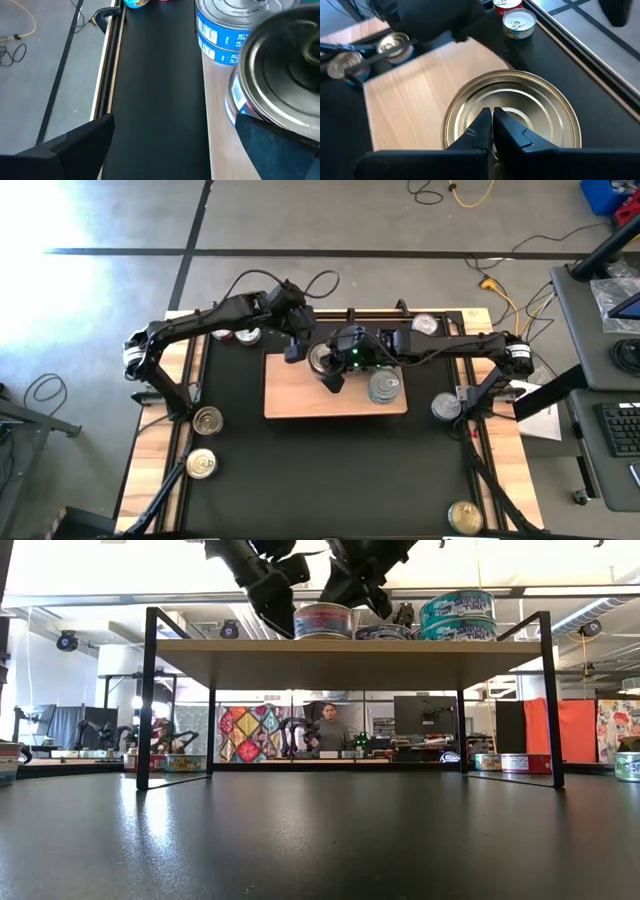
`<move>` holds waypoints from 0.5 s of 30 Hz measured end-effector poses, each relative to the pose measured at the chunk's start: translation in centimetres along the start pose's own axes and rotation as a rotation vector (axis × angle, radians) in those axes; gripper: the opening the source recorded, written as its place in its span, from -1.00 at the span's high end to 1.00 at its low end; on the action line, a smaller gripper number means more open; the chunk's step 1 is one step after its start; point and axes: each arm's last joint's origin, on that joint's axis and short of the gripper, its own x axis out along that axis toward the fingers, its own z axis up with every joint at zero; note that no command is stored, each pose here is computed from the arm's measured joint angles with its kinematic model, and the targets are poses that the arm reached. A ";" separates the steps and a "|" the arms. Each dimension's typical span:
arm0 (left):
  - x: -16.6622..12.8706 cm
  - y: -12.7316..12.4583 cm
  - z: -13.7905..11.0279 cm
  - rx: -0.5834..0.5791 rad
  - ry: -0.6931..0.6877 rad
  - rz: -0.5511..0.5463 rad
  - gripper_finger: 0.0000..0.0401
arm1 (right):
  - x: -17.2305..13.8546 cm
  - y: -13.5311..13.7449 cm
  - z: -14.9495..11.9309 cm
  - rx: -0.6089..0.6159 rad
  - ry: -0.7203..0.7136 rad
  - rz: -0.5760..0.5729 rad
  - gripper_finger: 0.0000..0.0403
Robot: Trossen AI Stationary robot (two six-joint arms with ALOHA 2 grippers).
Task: Stack canned seafood by type on shelf
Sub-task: Stack the blue pink tuna can on top of the blue pink tuna can on the shelf
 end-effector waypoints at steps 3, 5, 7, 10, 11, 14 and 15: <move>-0.5 0.1 -0.2 -0.027 0.010 -0.001 -0.99 | 0.0 0.0 0.0 0.009 0.000 0.006 0.94; -1.0 0.0 -0.3 -0.049 0.018 -0.004 -0.99 | 0.0 0.0 0.0 0.009 0.001 0.007 0.94; -1.6 -0.1 -0.4 -0.077 0.021 -0.005 -0.99 | 0.0 0.0 0.0 0.003 0.001 0.005 0.94; -2.6 -0.4 -0.5 -0.128 0.036 -0.015 -0.99 | 0.0 0.0 0.0 -0.024 0.002 0.006 0.94; -3.0 -0.6 -0.5 -0.144 0.037 -0.018 -0.99 | 0.0 0.0 0.0 -0.033 0.001 0.005 0.94; -4.1 -1.1 -0.3 -0.182 0.017 -0.022 -0.99 | 0.0 0.0 0.0 -0.079 0.002 0.006 0.94; -4.2 -1.2 -0.2 -0.186 0.004 -0.021 -0.99 | 0.0 0.0 0.0 -0.098 0.002 0.005 0.94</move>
